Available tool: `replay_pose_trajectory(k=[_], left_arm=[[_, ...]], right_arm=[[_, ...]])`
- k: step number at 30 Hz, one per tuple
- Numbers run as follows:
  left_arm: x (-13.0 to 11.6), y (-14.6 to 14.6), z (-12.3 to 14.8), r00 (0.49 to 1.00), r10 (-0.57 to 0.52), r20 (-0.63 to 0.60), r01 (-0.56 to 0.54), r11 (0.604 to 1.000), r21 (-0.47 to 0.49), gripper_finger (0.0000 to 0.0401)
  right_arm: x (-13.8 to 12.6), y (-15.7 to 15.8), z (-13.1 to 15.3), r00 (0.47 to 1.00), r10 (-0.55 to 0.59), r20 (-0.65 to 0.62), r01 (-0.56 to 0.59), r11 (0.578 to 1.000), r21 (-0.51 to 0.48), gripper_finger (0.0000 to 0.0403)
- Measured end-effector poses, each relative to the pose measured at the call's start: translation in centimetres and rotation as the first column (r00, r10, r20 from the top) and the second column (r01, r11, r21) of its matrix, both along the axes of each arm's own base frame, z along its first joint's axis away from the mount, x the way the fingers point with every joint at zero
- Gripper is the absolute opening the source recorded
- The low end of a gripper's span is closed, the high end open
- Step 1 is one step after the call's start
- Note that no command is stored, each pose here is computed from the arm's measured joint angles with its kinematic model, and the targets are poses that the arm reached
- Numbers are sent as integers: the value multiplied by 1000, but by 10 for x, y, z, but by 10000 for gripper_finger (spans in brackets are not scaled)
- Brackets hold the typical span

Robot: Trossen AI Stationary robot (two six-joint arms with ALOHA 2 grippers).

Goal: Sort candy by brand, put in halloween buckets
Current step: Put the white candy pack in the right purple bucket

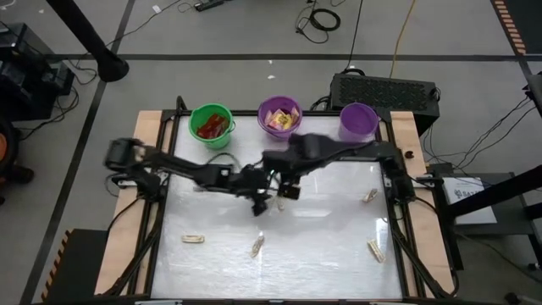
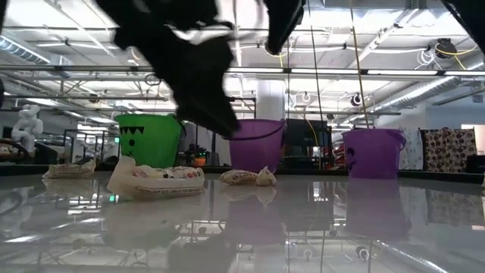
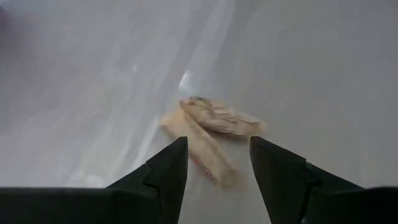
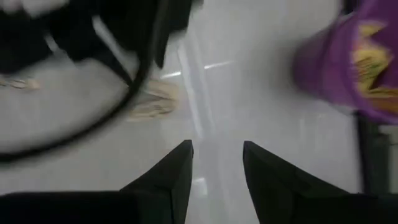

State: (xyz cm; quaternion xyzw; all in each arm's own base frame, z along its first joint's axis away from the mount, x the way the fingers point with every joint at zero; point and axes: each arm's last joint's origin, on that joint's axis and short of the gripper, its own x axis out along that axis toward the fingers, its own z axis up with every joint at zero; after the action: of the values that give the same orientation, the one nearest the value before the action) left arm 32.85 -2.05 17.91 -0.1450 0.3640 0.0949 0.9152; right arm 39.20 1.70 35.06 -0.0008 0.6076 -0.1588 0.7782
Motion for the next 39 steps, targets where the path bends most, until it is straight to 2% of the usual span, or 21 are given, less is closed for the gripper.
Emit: replay_pose_trajectory(k=[3, 6, 9, 11, 14, 17, 21, 23, 26, 30, 33, 36, 39], left_arm=[[33, 6, -5, 995, 79, -58, -82, 995, -51, 180], [46, 9, -15, 975, 149, -164, -164, 983, -82, 180], [49, 10, -23, 955, 222, -198, -246, 963, -106, 180], [56, 10, -25, 952, 255, -171, -279, 951, -131, 180], [54, 10, -37, 937, 277, -213, -306, 945, -115, 180], [53, 11, -46, 928, 280, -248, -312, 945, -99, 180], [56, 10, -48, 936, 253, -245, -288, 950, -119, 178], [56, 10, -48, 938, 238, -251, -272, 956, -112, 164], [54, 10, -47, 944, 203, -259, -233, 968, -91, 115], [55, 12, -46, 960, 104, -259, -136, 984, -111, 22], [55, 15, -44, 967, 31, -254, -65, 990, -125, 15], [56, 18, -40, 966, -28, -257, 5, 996, -87, 13], [62, 21, -23, 975, -79, -210, 70, 996, -53, 11]], right_arm=[[-24, -14, 18, 999, 32, 15, -32, 999, -14, 135], [-55, -27, 35, 999, 32, 27, -31, 999, -28, 135], [-85, -39, 42, 999, 22, 49, -20, 999, -36, 135], [-104, -47, 43, 997, 8, 76, -5, 999, -41, 135], [-133, -56, 42, 985, -25, 169, 34, 998, -49, 135], [-155, -59, 32, 964, -86, 251, 93, 996, -17, 135], [-181, -57, 20, 923, -174, 343, 171, 985, 37, 135], [-190, -55, 13, 908, -208, 365, 200, 978, 59, 135], [-200, -52, 3, 889, -271, 370, 252, 963, 100, 135], [-207, -51, -8, 848, -389, 361, 353, 921, 165, 135], [-208, -51, -17, 807, -484, 339, 435, 875, 214, 135], [-208, -51, -26, 771, -555, 313, 498, 831, 248, 135], [-209, -48, -38, 737, -619, 271, 553, 783, 285, 135]])
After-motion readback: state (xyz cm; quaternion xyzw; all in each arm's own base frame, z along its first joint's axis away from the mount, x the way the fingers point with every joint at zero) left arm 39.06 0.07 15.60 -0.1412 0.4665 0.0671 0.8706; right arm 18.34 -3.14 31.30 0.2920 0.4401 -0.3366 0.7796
